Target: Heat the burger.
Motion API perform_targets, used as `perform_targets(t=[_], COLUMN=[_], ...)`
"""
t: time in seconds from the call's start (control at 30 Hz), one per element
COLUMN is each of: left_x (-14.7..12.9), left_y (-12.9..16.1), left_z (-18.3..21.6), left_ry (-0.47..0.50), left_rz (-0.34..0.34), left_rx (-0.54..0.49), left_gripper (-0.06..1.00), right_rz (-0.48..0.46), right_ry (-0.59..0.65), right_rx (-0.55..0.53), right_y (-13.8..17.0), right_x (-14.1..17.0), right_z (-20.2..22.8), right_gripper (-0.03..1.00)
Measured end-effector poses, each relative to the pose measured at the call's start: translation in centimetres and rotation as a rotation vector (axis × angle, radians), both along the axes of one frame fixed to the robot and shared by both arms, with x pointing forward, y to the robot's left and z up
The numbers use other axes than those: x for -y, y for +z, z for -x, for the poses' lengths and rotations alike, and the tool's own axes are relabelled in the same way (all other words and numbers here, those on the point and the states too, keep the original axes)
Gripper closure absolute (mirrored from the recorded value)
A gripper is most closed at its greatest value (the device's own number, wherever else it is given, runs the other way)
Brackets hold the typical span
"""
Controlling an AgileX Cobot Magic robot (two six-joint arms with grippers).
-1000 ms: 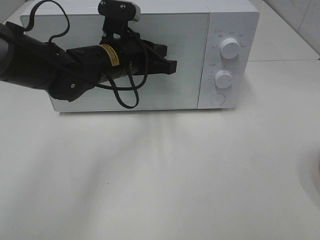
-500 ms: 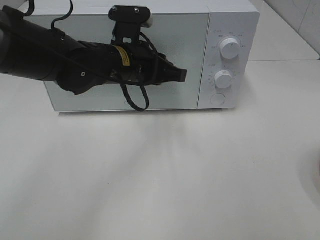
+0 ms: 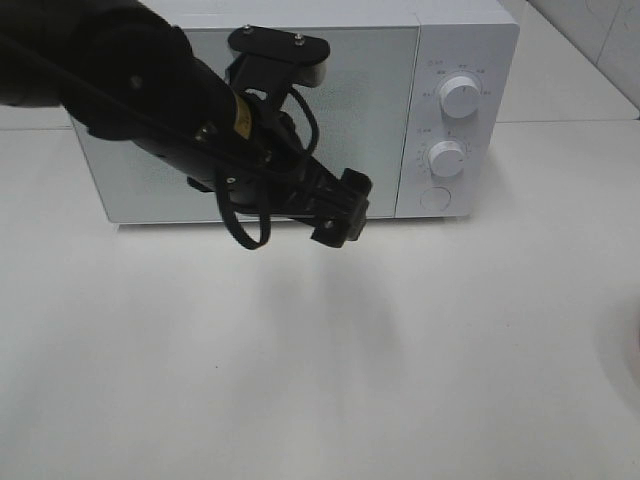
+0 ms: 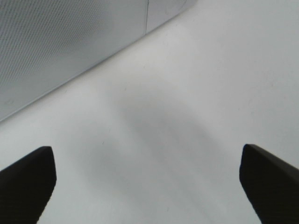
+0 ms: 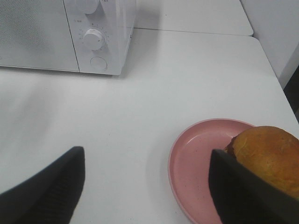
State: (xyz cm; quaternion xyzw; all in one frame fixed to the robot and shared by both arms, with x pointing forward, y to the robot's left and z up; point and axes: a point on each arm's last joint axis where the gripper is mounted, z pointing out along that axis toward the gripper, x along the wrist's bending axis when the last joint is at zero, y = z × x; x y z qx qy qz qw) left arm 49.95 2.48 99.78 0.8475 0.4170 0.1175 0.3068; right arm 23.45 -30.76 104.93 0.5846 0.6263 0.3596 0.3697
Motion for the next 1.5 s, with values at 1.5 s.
perform_targets(t=[1.5], left_x=[-27.1], left_y=[5.0], left_z=[13.8], left_ry=[0.715], left_rz=[-0.088], left_rx=[-0.381], left_gripper=[-0.05], right_rz=[0.0], right_ry=[0.0], right_rx=[0.0], right_y=[0.0], right_x=[0.0], right_z=[0.0], right_gripper=[0.23])
